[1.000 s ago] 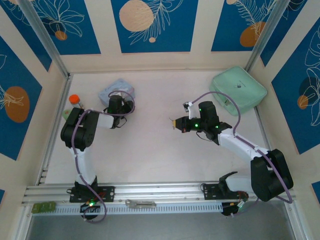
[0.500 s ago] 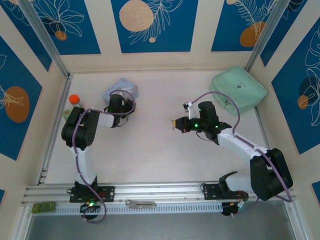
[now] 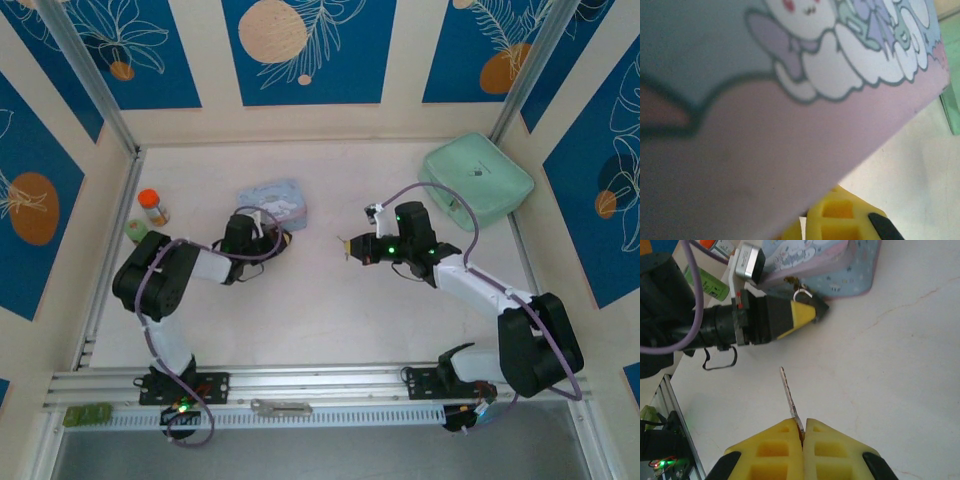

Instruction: Unlock a padlock with a key

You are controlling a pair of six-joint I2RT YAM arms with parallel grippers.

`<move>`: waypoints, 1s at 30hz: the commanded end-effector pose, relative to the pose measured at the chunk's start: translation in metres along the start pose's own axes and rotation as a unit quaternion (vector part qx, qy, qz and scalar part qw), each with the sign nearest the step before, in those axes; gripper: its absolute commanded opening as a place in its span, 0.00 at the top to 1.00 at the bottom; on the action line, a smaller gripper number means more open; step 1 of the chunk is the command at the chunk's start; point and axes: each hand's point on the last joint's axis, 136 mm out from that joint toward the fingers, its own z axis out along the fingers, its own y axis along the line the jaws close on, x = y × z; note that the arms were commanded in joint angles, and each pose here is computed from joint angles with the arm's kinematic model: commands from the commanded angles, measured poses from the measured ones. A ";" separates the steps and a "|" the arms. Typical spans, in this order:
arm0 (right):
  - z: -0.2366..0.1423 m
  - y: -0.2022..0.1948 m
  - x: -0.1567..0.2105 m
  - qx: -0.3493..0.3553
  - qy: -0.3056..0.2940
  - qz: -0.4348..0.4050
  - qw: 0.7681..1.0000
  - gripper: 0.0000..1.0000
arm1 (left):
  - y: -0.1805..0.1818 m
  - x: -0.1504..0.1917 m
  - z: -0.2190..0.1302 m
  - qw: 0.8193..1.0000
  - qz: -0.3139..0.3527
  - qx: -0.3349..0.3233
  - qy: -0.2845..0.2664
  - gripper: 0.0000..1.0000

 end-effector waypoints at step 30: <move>0.002 0.012 -0.007 0.000 -0.003 -0.018 1.000 1.00 | 0.016 -0.005 0.026 0.988 -0.020 -0.021 -0.155 0.63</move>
